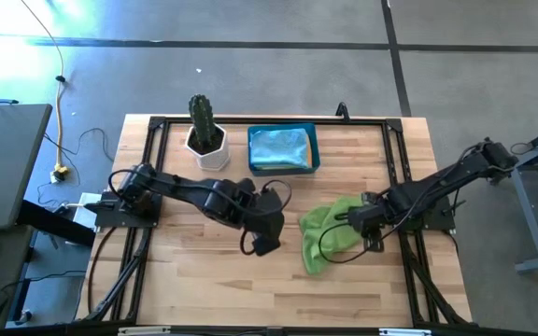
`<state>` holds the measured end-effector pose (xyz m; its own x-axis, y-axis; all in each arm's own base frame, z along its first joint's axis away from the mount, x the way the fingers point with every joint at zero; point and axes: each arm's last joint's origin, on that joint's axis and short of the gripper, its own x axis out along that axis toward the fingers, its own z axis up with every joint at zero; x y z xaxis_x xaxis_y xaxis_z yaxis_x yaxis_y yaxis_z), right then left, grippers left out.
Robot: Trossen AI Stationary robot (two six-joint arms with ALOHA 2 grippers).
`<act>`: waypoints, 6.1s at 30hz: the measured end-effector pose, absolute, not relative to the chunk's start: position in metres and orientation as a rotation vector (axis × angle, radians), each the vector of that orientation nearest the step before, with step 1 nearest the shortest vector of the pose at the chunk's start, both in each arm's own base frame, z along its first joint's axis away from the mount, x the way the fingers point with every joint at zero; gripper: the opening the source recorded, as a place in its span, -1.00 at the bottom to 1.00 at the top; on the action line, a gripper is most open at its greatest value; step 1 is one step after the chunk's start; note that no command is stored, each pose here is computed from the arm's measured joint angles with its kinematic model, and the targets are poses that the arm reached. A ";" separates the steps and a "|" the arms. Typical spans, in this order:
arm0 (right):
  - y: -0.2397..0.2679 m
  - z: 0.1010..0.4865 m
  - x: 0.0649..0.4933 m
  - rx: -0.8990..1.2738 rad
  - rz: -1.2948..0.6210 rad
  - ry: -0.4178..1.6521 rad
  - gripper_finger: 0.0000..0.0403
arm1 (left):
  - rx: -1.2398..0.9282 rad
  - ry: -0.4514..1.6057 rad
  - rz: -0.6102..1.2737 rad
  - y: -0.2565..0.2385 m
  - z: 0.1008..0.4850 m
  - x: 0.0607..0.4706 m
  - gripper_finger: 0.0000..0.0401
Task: Fold microfiber towels
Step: Fold the green microfiber towel
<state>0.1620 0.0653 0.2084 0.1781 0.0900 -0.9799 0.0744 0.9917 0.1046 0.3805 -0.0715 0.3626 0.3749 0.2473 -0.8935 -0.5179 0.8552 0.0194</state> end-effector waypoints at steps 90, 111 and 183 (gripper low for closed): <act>0.082 0.156 0.158 0.585 0.018 1.374 -0.99 | -0.149 1.192 0.023 -0.030 0.365 0.388 -0.15; 0.122 0.253 0.159 0.175 0.165 1.252 -1.00 | -0.063 0.880 -0.170 -0.069 0.327 0.459 -0.15; 0.114 0.277 0.141 -0.029 -0.118 1.217 -1.00 | -0.138 1.196 -0.510 -0.070 0.185 0.501 -0.15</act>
